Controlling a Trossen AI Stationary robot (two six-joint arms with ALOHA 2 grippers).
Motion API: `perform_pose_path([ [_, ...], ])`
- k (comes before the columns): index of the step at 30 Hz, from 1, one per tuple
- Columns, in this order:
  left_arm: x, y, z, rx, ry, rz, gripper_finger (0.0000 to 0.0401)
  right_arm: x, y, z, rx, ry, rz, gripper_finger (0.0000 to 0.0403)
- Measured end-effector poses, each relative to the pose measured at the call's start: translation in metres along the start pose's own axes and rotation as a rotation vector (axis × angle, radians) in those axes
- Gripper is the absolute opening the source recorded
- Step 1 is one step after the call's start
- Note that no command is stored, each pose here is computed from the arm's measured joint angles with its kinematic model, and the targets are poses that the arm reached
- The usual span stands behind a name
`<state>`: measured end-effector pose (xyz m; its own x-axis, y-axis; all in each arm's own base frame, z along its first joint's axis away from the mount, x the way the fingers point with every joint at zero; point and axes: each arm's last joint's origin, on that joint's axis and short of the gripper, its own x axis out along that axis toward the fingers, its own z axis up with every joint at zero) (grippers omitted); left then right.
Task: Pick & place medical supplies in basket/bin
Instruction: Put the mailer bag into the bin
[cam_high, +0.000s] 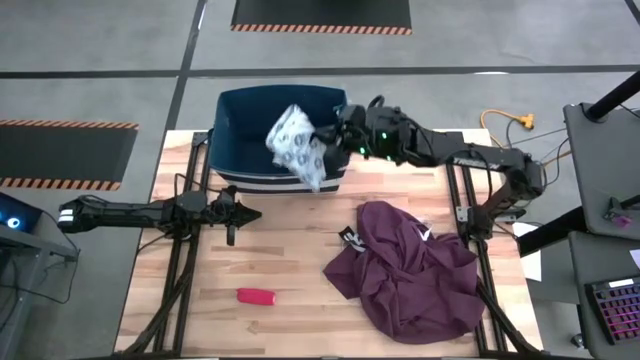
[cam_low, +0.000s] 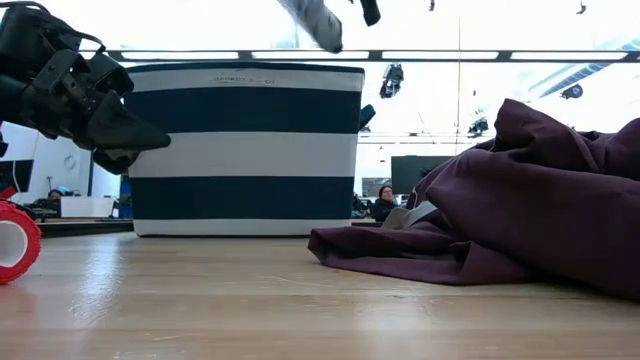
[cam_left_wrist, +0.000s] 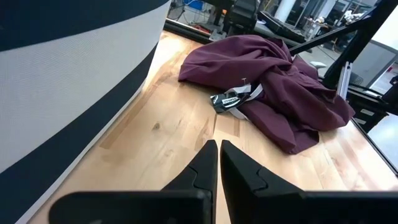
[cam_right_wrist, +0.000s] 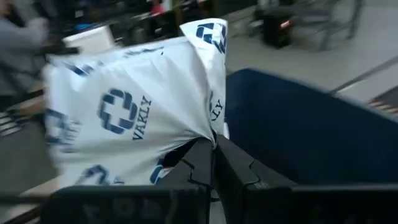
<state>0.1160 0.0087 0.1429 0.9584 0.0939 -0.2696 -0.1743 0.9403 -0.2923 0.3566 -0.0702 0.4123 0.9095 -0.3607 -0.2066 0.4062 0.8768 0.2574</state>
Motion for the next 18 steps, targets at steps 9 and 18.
perform_pose_path([
  [9,0.000,0.000,0.000,0.000,0.000,0.000,0.0001,0.040,-0.057,-0.002,-0.139,-0.024,-0.144,0.0008],
  [18,0.000,0.000,0.000,0.000,0.000,0.001,0.0001,0.072,-0.101,-0.020,-0.154,0.060,-0.133,0.0008],
])
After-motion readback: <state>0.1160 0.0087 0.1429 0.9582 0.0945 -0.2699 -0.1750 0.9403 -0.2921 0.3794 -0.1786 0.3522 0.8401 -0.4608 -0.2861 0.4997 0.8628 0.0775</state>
